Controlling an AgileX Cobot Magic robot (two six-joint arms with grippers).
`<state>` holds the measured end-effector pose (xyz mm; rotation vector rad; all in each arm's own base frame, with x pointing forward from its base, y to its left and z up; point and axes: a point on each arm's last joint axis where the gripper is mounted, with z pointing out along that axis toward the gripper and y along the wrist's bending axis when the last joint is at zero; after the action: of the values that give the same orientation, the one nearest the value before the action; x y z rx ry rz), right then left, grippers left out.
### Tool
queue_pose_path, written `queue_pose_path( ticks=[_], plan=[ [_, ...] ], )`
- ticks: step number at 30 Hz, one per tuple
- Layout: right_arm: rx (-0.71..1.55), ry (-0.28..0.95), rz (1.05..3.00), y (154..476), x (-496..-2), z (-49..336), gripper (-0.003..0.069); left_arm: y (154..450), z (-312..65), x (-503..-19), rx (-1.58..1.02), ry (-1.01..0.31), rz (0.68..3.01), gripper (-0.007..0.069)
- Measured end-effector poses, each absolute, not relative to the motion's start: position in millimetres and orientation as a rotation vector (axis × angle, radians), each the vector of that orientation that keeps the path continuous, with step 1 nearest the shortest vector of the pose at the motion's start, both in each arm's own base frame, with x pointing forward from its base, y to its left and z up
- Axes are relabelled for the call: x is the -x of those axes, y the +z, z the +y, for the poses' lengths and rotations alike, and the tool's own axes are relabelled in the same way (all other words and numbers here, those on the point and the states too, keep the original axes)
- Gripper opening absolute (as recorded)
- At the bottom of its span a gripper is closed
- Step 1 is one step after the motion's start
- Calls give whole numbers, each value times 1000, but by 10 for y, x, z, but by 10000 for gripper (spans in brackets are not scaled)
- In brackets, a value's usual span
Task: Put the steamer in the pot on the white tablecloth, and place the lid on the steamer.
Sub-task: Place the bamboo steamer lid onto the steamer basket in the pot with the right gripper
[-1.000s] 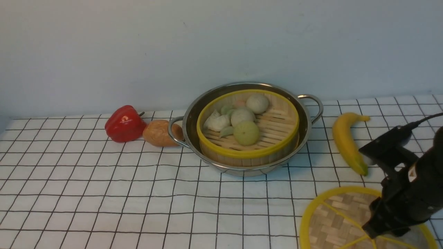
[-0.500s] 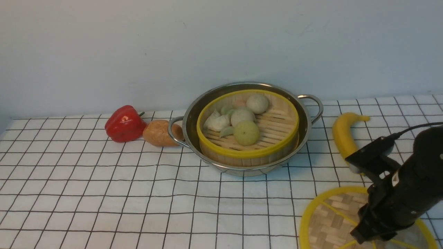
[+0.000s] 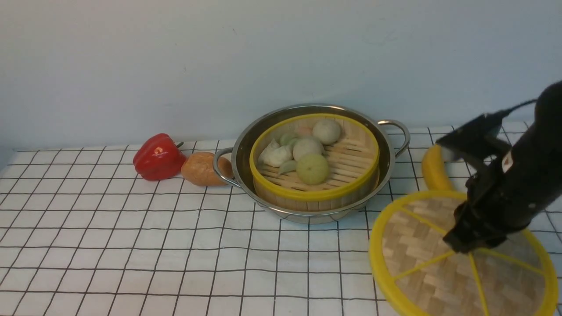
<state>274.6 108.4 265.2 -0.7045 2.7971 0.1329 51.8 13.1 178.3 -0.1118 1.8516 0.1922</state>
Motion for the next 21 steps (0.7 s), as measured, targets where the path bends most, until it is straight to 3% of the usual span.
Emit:
queue_pose_path(
  ticks=[7,12,21],
  plan=[
    [742,214,2583,3112,-2844,1173,148,1783,131,-518,112,192,1852,243],
    [778,297,2498,3170,-3123,1345,148,1783,131,-518,112,192,1852,243],
    [853,305,2391,3260,-3782,1636,148,1783,131,-518,112,192,1852,243]
  ],
)
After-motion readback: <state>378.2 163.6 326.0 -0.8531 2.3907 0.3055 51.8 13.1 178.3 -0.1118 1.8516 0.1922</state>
